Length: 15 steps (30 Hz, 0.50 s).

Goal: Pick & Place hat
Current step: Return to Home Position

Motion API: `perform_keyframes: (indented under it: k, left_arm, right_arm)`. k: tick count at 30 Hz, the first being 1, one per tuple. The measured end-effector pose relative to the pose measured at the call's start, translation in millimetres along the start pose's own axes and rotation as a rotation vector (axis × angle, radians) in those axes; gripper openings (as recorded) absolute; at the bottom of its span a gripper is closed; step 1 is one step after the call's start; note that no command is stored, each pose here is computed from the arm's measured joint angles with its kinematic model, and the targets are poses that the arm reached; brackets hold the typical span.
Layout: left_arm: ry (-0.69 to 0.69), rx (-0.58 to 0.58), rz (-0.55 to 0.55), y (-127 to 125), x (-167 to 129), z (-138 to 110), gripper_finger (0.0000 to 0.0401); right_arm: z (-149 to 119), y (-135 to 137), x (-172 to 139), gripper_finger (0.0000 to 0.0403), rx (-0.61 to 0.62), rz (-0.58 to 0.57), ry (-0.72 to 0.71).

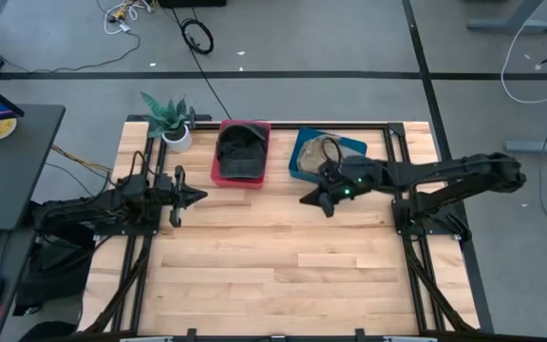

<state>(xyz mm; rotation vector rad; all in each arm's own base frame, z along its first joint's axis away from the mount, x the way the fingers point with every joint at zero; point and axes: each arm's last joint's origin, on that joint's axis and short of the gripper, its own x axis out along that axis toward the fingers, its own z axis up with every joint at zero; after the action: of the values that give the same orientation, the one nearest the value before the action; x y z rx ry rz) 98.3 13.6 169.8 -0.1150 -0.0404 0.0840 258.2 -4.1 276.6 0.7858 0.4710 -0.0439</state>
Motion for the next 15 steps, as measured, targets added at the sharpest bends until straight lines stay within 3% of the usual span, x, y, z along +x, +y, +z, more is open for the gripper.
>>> perform_keyframes:
  k: [5,15]
  left_arm:
    - [-0.003,0.000,0.000,0.0,0.0,0.3,0.0003]
    - [-0.002,0.000,0.001,0.0,0.0,0.3,0.0003]
  right_arm:
    - [-28.8,-7.7,-6.9,0.0002,0.049,0.120,-0.034]
    - [-61.4,-15.2,-60.5,0.0001,0.067,0.240,-0.172]
